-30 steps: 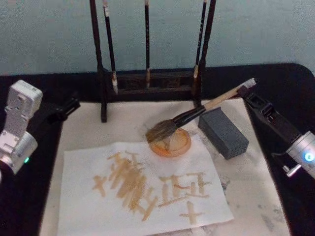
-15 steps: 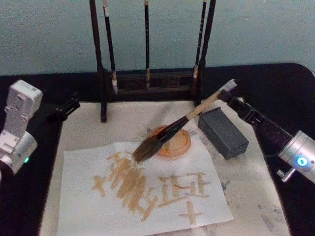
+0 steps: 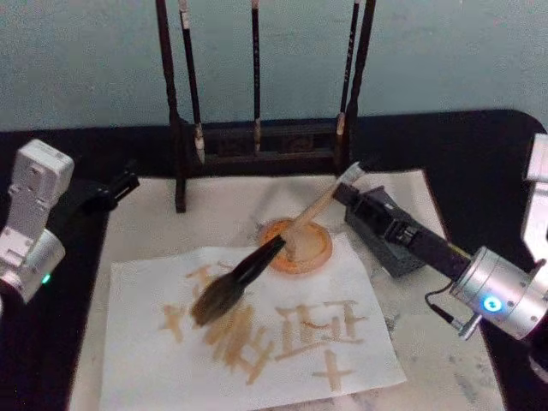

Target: Pick up the brush from the inkstone, write on the paper, then place the brush back to its original position.

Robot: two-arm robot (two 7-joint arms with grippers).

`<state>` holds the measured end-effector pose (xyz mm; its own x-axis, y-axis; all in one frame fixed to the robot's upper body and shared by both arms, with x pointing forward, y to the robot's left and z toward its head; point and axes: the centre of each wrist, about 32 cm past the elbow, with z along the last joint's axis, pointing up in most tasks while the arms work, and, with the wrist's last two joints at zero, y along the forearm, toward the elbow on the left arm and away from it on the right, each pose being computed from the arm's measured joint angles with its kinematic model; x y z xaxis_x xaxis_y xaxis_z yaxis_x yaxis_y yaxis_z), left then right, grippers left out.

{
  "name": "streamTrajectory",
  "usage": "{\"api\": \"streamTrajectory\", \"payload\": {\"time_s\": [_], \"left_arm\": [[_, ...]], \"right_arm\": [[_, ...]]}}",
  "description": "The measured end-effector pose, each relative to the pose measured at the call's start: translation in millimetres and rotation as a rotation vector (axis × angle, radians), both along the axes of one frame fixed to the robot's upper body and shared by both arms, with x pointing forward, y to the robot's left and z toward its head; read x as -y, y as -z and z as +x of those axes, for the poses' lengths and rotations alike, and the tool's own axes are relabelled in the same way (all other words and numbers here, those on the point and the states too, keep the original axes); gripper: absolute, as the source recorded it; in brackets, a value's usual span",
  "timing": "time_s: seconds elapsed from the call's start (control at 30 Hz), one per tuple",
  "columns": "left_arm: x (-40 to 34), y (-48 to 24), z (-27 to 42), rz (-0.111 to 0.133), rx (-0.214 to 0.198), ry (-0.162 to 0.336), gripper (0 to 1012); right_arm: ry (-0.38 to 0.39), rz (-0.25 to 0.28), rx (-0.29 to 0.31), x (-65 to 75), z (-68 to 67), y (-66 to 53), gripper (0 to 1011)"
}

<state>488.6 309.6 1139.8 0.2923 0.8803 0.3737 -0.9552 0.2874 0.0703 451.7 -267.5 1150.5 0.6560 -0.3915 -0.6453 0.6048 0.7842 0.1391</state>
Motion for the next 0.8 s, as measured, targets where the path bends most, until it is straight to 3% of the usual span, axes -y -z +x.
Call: {"api": "streamTrajectory", "payload": {"time_s": [0.4, 0.8], "left_arm": [[0.0, 0.0, 0.0, 0.000, 0.000, 0.000, 1002], [0.0, 0.0, 0.0, 0.000, 0.000, 0.000, 1002]], "right_arm": [[-0.002, -0.008, -0.047, -7.1, -0.3, 19.0, 131], [0.044, -0.017, -0.065, 3.1, -3.9, 27.5, 131]]}}
